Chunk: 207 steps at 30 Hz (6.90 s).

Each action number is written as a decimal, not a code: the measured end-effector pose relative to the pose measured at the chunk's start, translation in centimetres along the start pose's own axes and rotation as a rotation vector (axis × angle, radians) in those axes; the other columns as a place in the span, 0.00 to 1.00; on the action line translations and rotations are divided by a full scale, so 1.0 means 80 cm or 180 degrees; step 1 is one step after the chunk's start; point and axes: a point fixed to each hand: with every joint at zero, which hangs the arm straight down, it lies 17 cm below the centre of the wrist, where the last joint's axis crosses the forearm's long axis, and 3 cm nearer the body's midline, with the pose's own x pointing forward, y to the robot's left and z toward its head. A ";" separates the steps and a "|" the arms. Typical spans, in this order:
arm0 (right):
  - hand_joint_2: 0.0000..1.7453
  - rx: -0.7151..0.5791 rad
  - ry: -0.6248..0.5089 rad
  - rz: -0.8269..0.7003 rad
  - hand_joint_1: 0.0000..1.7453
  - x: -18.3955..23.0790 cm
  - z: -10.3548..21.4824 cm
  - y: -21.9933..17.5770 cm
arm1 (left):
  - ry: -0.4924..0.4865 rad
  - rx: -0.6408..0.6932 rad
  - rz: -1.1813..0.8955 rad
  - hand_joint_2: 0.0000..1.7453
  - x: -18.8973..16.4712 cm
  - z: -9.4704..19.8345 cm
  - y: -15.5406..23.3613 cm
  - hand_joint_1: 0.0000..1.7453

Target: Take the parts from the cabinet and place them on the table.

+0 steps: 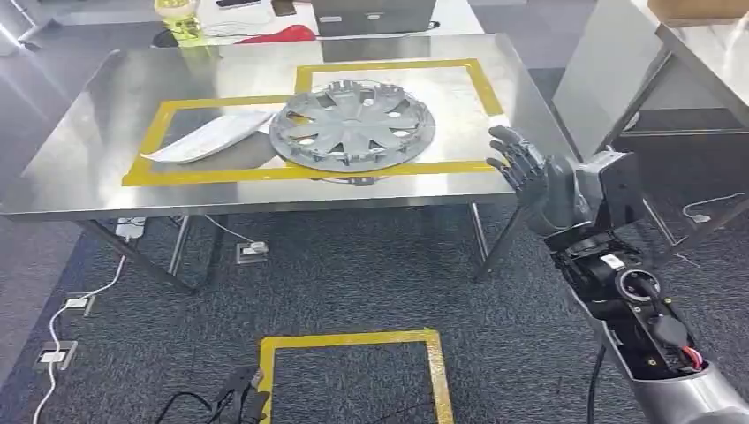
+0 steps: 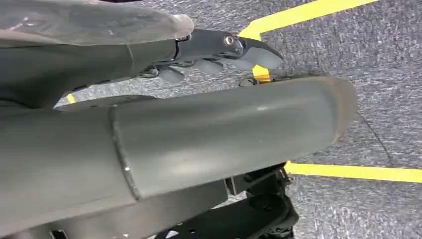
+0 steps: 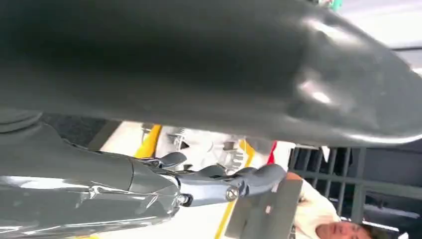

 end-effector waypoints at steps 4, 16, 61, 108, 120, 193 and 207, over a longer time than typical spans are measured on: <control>0.00 0.0000 0.0000 0.0000 0.00 0.000 0.000 0.000 | 0.0000 0.0000 0.0000 0.00 0.000 0.000 0.000 0.00; 0.00 0.0000 0.0000 0.0000 0.00 0.000 0.000 0.000 | 0.0000 0.0000 0.0000 0.00 0.000 0.000 0.000 0.00; 0.00 -0.0372 -0.0050 -0.0351 0.00 -0.008 0.024 -0.016 | 0.0019 -0.0056 -0.0085 0.00 0.000 0.000 -0.004 0.00; 0.00 -0.0731 -0.0033 -0.0380 0.00 -0.014 0.049 -0.053 | -0.0011 -0.0103 -0.0115 0.00 0.008 0.001 -0.011 0.00; 0.00 -0.0816 -0.0052 -0.0402 0.00 -0.014 0.059 -0.060 | -0.0009 -0.0089 -0.0124 0.00 0.007 0.001 -0.007 0.00; 0.00 -0.1561 0.0001 -0.0372 0.00 -0.022 0.159 -0.131 | -0.0021 -0.0127 -0.0151 0.00 -0.001 0.003 -0.021 0.00; 0.00 -0.1557 0.0003 -0.0307 0.00 -0.019 0.157 -0.134 | 0.0035 -0.0173 -0.0203 0.00 -0.009 0.004 -0.029 0.00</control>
